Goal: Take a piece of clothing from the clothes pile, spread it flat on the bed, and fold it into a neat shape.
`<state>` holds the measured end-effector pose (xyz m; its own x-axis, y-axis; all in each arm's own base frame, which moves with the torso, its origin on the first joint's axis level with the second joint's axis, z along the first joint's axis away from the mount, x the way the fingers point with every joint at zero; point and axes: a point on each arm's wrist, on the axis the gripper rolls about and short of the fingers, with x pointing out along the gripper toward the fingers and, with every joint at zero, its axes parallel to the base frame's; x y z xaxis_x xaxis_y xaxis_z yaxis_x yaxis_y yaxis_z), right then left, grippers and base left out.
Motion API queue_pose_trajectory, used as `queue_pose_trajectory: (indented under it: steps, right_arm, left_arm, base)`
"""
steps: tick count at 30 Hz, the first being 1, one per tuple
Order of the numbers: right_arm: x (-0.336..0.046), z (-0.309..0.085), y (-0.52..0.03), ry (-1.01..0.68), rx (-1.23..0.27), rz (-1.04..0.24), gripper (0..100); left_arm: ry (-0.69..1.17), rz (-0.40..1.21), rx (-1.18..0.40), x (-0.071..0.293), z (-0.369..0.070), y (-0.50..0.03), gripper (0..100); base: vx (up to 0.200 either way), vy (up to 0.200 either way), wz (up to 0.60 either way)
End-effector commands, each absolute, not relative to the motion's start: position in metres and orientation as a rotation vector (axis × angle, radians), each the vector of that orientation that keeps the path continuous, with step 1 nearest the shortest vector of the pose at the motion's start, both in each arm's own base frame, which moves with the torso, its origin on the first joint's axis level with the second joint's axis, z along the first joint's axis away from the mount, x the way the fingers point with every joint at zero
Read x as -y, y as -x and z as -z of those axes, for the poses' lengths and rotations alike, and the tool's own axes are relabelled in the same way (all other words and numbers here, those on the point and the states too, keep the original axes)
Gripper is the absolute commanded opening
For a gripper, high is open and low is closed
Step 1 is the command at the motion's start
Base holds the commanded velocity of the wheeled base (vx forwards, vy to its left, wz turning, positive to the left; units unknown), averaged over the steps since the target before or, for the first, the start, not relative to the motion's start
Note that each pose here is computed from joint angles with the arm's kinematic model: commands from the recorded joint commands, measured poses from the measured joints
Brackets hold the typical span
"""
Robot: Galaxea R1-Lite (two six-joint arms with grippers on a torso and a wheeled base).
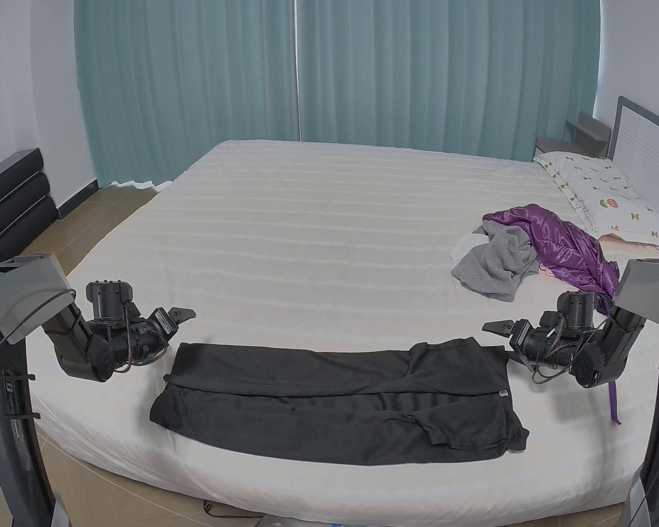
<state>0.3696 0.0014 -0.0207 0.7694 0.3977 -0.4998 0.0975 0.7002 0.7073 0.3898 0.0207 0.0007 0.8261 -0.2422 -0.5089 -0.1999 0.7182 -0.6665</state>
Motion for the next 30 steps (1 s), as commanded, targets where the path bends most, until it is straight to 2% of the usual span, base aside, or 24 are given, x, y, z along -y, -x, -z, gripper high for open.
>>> queue_pose_trajectory:
  steps: [1, 7, 8, 30]
  right_arm:
    - [0.002, 0.039, -0.379, -0.804, -0.706, -0.165, 100]
    - [0.001, 0.039, -0.379, -0.804, -0.707, -0.164, 100]
    - [0.001, 0.039, -0.379, -0.803, -0.706, -0.161, 100]
    - [-0.006, 0.045, -0.385, -0.781, -0.692, -0.112, 100]
  left_arm:
    - [0.762, 0.035, -0.649, -0.016, 0.019, -0.399, 100]
    - [0.737, 0.039, -0.656, -0.015, 0.024, -0.401, 100]
    - [0.736, 0.039, -0.656, -0.015, 0.024, -0.401, 0]
    - [0.742, -0.060, -0.607, -0.025, 0.024, -0.402, 0]
  base:
    - [0.000, 0.000, 0.00]
    - [0.000, 0.000, 0.00]
    - [0.000, 0.000, 0.00]
    - [0.000, 0.000, 0.00]
